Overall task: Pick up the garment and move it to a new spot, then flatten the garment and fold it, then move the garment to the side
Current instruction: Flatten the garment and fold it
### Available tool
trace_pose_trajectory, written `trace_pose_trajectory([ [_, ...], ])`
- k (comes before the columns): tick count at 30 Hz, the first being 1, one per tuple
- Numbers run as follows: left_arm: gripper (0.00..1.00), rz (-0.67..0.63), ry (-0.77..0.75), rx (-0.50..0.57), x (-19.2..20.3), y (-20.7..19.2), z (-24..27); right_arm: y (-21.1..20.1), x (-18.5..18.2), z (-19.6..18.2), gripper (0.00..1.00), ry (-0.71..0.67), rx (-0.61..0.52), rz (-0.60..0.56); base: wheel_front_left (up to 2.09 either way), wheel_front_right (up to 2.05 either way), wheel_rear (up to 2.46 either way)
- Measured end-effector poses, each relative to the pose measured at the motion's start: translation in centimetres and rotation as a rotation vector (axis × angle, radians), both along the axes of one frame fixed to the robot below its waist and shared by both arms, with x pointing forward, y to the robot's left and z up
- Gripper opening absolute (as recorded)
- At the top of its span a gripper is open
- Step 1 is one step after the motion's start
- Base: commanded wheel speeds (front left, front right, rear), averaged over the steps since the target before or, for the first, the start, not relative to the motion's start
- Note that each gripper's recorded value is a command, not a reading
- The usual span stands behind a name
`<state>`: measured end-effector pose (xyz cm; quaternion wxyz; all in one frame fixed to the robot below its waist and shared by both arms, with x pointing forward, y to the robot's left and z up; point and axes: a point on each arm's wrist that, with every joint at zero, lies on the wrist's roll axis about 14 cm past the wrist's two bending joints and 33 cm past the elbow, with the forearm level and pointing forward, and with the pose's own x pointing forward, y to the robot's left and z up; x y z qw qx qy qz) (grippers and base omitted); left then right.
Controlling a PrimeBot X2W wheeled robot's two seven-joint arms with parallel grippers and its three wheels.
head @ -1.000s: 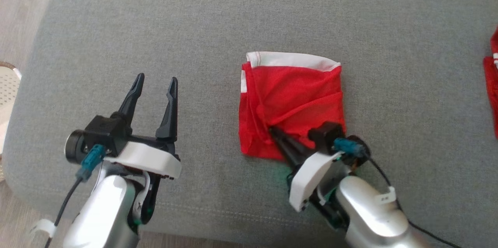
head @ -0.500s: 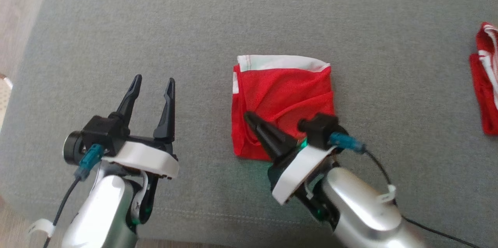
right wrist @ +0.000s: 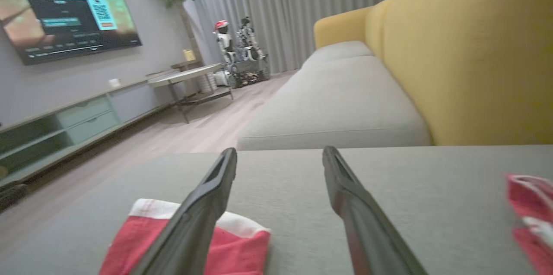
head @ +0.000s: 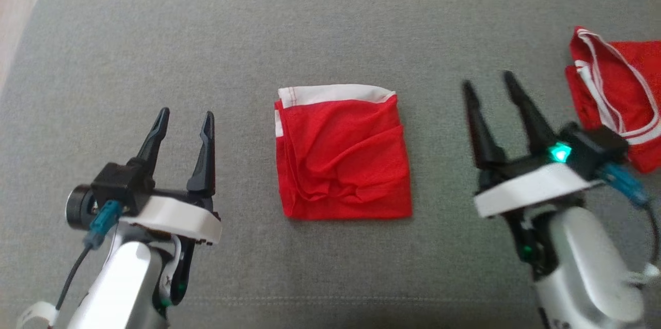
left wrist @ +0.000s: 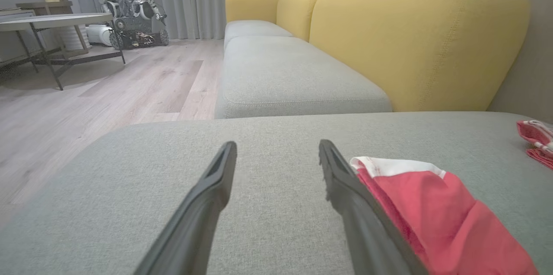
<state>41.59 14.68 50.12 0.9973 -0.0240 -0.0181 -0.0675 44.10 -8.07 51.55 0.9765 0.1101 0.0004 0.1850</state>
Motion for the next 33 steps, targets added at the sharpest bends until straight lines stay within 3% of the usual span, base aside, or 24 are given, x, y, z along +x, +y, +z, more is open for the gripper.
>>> trace_pose_trajectory([
  [5,1.0,-0.005,-0.022,0.004,-0.6,-0.2,0.8,-4.5,-1.2,0.4,1.0,0.002,-0.05,-0.125,0.0,0.0,0.0],
  [10,1.0,0.007,-0.017,0.016,-1.8,0.2,0.8,-6.5,-3.0,0.6,1.0,0.021,-0.08,-0.18,0.0,0.0,0.0],
  [33,1.0,0.036,0.02,0.048,-6.7,1.7,0.7,-7.3,-8.2,0.5,1.0,0.063,-0.091,-0.21,0.0,0.0,0.0],
])
